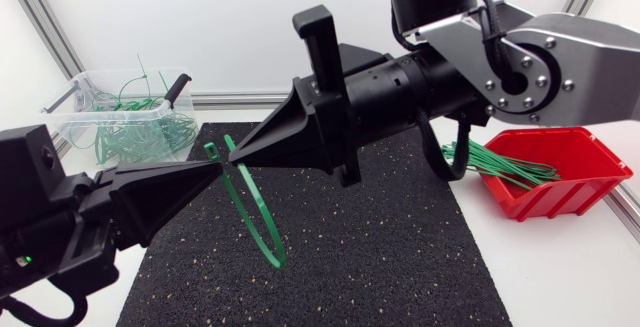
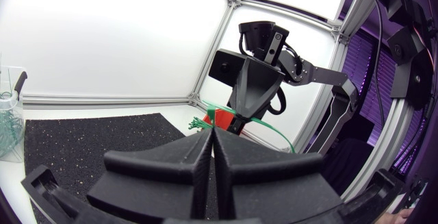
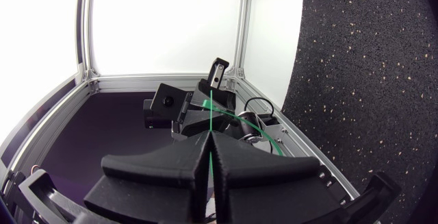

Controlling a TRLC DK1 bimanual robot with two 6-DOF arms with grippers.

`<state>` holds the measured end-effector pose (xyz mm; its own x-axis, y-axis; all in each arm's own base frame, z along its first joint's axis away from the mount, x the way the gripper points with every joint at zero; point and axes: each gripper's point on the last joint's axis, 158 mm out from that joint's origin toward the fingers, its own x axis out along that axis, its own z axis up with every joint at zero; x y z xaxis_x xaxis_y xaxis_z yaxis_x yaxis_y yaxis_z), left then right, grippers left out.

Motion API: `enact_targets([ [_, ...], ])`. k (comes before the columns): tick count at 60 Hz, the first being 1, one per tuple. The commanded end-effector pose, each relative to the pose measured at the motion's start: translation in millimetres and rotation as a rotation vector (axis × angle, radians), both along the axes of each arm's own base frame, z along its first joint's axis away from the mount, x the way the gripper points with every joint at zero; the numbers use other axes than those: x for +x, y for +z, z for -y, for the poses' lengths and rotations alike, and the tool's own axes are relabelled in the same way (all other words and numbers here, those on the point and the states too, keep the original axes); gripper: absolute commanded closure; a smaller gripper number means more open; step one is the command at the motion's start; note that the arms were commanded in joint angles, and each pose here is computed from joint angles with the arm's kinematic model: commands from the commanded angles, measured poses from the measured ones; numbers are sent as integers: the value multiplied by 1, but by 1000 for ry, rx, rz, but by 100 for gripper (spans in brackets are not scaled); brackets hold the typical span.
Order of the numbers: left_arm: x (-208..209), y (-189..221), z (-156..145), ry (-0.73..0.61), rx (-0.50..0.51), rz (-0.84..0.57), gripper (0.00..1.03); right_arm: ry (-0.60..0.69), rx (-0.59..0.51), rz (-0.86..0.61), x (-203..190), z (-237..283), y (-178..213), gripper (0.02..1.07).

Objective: Take a green cable tie from the red box, thread the tail through the head to close it, then place it in the transparent bin on the left.

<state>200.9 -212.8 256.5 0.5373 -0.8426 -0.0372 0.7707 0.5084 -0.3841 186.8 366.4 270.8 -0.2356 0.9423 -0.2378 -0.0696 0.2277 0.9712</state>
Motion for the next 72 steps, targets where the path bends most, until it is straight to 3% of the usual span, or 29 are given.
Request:
enact_targets([
  [1, 2, -7, -3, 13, 0, -8, 100, -15, -8, -32, -3, 4, -6, 102],
  [20, 30, -32, -4, 14, 55, -64, 100, -41, -33, -74, 6, 3, -24, 102],
  [28, 42, -25, -7, 7, 13, -84, 100, -55, -39, -117, 5, 0, -22, 102],
  [72, 25, -8, -4, -26, -31, -48, 100, -94, -41, -246, 6, -9, -23, 102],
])
